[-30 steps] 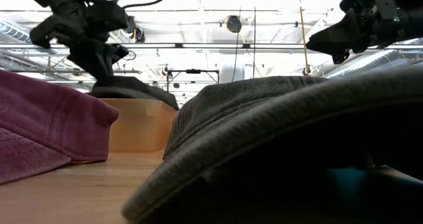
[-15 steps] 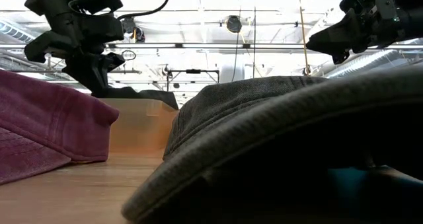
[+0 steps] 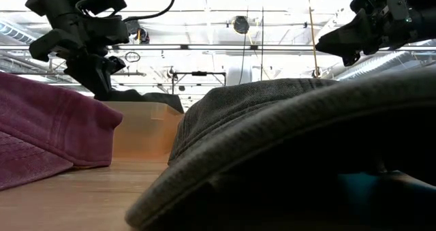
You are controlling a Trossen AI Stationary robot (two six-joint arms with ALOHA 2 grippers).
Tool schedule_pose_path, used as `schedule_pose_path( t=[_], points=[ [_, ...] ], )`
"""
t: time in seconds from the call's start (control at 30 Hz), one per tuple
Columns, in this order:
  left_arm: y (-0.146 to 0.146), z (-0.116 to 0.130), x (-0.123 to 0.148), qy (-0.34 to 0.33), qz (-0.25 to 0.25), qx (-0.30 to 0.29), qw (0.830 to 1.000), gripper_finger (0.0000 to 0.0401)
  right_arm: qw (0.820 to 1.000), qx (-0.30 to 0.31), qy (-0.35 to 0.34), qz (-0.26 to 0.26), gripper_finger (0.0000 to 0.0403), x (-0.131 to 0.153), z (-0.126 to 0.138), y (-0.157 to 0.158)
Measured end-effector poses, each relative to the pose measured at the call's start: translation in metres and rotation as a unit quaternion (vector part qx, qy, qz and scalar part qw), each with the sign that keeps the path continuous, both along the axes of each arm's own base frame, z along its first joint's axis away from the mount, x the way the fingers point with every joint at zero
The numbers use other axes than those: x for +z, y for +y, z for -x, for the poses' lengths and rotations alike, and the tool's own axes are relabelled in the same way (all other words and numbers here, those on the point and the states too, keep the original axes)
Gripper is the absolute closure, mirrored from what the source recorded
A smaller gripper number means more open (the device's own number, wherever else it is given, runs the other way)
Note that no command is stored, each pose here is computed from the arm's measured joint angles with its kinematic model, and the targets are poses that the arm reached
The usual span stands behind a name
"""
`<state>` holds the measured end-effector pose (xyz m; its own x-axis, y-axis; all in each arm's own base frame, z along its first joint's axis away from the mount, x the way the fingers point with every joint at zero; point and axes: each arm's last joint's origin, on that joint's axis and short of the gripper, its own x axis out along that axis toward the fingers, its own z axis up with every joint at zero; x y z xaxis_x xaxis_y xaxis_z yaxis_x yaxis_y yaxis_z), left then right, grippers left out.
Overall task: Pick & Place hat
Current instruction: Put the top black cap into the orange bin
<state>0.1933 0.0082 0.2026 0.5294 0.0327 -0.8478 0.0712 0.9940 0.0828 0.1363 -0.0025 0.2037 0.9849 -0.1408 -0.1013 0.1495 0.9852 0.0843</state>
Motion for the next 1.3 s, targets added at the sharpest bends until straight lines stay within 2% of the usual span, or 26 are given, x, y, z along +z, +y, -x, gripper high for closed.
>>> schedule_pose_path(
  t=[0.1,0.37,0.53,0.77,0.9,0.97,1.07,1.17,1.3],
  points=[
    [0.0,0.001,0.0,0.003,0.008,0.014,1.0,0.0347,1.0,0.0,0.0,0.0,0.0298,0.0,0.0,0.0],
    [0.0,0.001,0.0,0.002,0.013,0.022,1.0,0.0223,1.0,0.0,0.0,0.0,0.0298,0.0,0.0,0.0],
    [0.0,0.0,0.0,0.002,0.016,0.026,1.0,0.0186,1.0,0.0,0.002,0.0,0.0298,0.0,0.0,0.0],
    [0.002,-0.011,0.027,-0.047,-0.013,0.033,0.998,0.0186,1.0,0.0,0.007,0.0,0.0298,-0.001,0.0,0.0],
    [0.007,-0.021,0.041,-0.119,-0.055,0.094,0.987,0.02,1.0,0.0,0.007,0.0,0.0298,-0.001,0.0,0.0],
    [0.01,-0.028,0.041,-0.139,-0.055,0.118,0.982,0.0211,1.0,0.0,0.008,0.0,0.0298,-0.001,0.0,0.0],
    [0.013,-0.037,0.032,-0.135,-0.031,0.139,0.981,0.0228,1.0,0.0,0.007,-0.001,0.0298,-0.001,0.0,0.0],
    [0.013,-0.05,0.025,-0.146,-0.004,0.123,0.982,0.0244,1.0,0.0,0.007,-0.004,0.0298,-0.001,0.0,0.0],
    [0.009,-0.068,0.014,-0.16,-0.021,0.077,0.984,0.0261,1.0,0.0,0.007,-0.005,0.0298,-0.001,0.0,0.0]
  ],
)
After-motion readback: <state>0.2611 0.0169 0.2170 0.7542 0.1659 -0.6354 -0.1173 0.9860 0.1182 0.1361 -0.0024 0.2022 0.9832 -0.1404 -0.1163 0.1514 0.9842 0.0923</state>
